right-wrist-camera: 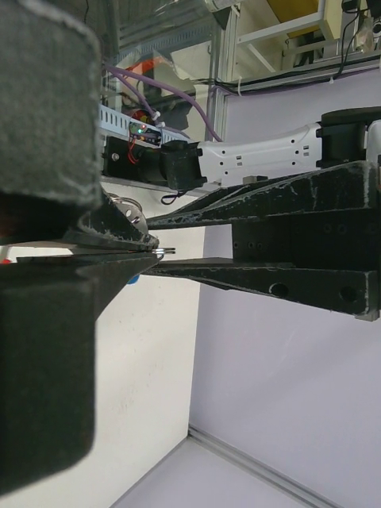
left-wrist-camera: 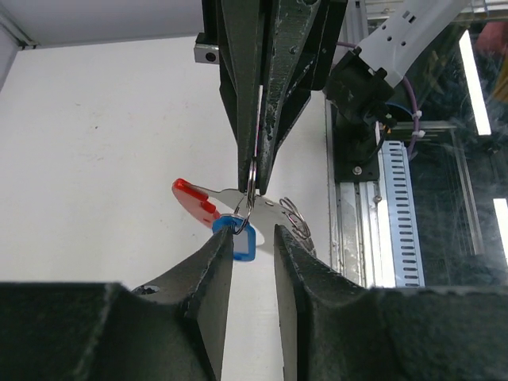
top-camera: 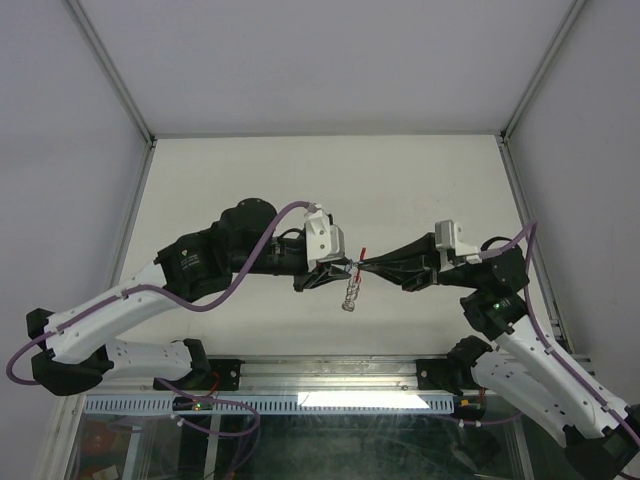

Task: Put the keys on the keyring

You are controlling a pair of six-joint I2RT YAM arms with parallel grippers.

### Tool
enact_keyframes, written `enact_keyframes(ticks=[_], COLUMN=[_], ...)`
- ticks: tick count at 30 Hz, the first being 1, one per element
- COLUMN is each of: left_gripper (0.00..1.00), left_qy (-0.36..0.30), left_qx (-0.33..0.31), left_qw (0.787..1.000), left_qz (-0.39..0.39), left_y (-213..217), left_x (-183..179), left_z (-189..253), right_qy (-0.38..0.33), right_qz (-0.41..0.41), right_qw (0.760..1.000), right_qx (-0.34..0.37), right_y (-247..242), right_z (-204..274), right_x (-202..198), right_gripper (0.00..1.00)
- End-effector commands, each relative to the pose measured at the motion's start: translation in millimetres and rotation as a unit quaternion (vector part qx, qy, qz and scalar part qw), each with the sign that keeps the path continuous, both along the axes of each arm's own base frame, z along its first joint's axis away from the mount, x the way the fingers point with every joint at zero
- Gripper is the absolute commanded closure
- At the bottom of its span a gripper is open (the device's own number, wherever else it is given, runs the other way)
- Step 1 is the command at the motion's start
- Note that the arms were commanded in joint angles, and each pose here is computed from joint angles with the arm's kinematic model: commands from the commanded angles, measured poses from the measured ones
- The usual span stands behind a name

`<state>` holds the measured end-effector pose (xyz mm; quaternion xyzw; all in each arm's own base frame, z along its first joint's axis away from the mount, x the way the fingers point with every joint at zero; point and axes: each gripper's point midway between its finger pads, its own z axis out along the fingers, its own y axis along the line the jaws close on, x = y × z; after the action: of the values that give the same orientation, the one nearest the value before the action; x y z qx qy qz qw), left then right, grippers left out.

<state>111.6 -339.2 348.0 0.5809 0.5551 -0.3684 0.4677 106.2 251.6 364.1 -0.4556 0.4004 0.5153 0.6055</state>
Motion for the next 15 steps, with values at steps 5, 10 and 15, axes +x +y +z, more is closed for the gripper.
enact_keyframes(ticks=[5, 10, 15], left_gripper=[0.71, 0.62, 0.61], left_qy=[-0.019, -0.008, -0.003], left_qx=[-0.087, -0.077, -0.067], left_qw=[0.996, 0.997, 0.997], left_qz=[0.004, -0.019, -0.028], left_y=[5.3, -3.6, -10.3], left_x=[-6.1, -11.0, -10.8], left_z=[49.7, 41.9, 34.0], right_qy=[-0.049, -0.051, -0.052], right_qz=[0.004, 0.006, 0.006], right_qw=[0.999, 0.999, 0.998], right_qx=[0.018, 0.017, 0.018], right_y=[-4.5, -4.0, -4.2], right_z=[17.2, 18.0, 19.1], right_x=[-8.9, -9.2, -9.6], right_gripper=[1.0, 1.0, 1.0])
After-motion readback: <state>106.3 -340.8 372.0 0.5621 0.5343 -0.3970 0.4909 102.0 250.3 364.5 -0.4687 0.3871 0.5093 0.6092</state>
